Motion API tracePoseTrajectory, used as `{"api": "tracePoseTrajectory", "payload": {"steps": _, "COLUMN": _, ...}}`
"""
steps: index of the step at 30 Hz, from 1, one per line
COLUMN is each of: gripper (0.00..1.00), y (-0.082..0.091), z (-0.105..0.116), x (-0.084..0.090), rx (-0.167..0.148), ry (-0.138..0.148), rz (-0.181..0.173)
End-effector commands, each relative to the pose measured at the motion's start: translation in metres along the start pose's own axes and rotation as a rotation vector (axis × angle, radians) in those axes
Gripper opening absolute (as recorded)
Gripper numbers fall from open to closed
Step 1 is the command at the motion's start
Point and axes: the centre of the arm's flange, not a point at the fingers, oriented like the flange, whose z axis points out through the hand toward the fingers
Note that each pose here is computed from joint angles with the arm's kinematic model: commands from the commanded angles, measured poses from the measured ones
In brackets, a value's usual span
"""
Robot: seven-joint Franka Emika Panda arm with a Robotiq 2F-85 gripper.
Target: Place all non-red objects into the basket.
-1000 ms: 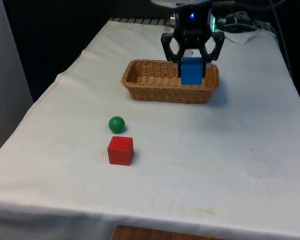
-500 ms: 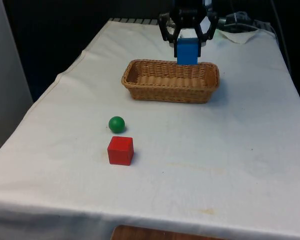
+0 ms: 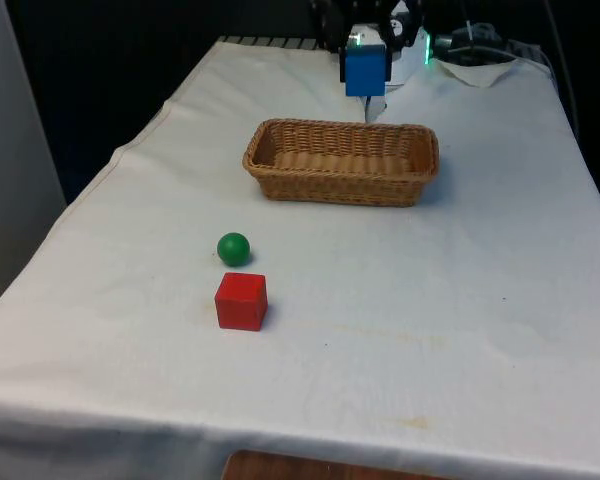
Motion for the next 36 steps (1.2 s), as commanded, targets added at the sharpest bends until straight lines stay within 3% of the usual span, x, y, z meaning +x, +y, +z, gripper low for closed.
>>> {"api": "tracePoseTrajectory", "payload": {"steps": 1, "gripper": 0.03, "y": 0.001, "z": -0.002, "x": -0.007, "rx": -0.012, "ry": 0.004, "rz": -0.001}}
{"api": "tracePoseTrajectory", "payload": {"steps": 13, "gripper": 0.03, "y": 0.002, "z": 0.003, "x": -0.048, "rx": -0.008, "ry": 0.000, "rz": -0.021}}
{"api": "tracePoseTrajectory", "payload": {"steps": 14, "gripper": 0.03, "y": 0.001, "z": 0.004, "x": -0.046, "rx": 0.003, "ry": -0.010, "rz": -0.023}}
{"api": "tracePoseTrajectory", "payload": {"steps": 15, "gripper": 0.03, "y": 0.002, "z": 0.005, "x": -0.051, "rx": -0.008, "ry": -0.002, "rz": -0.022}}
{"api": "tracePoseTrajectory", "payload": {"steps": 23, "gripper": 0.03, "y": 0.006, "z": 0.024, "x": -0.076, "rx": 0.001, "ry": 0.022, "rz": -0.027}}
{"api": "tracePoseTrajectory", "payload": {"steps": 24, "gripper": 0.03, "y": 0.004, "z": 0.025, "x": -0.075, "rx": 0.007, "ry": 0.011, "rz": -0.026}}
{"api": "tracePoseTrajectory", "payload": {"steps": 28, "gripper": 0.03, "y": 0.016, "z": 0.037, "x": -0.084, "rx": 0.003, "ry": 0.038, "rz": -0.025}}
{"api": "tracePoseTrajectory", "payload": {"steps": 36, "gripper": 0.03, "y": 0.035, "z": 0.056, "x": -0.093, "rx": 0.002, "ry": 0.054, "rz": -0.026}}
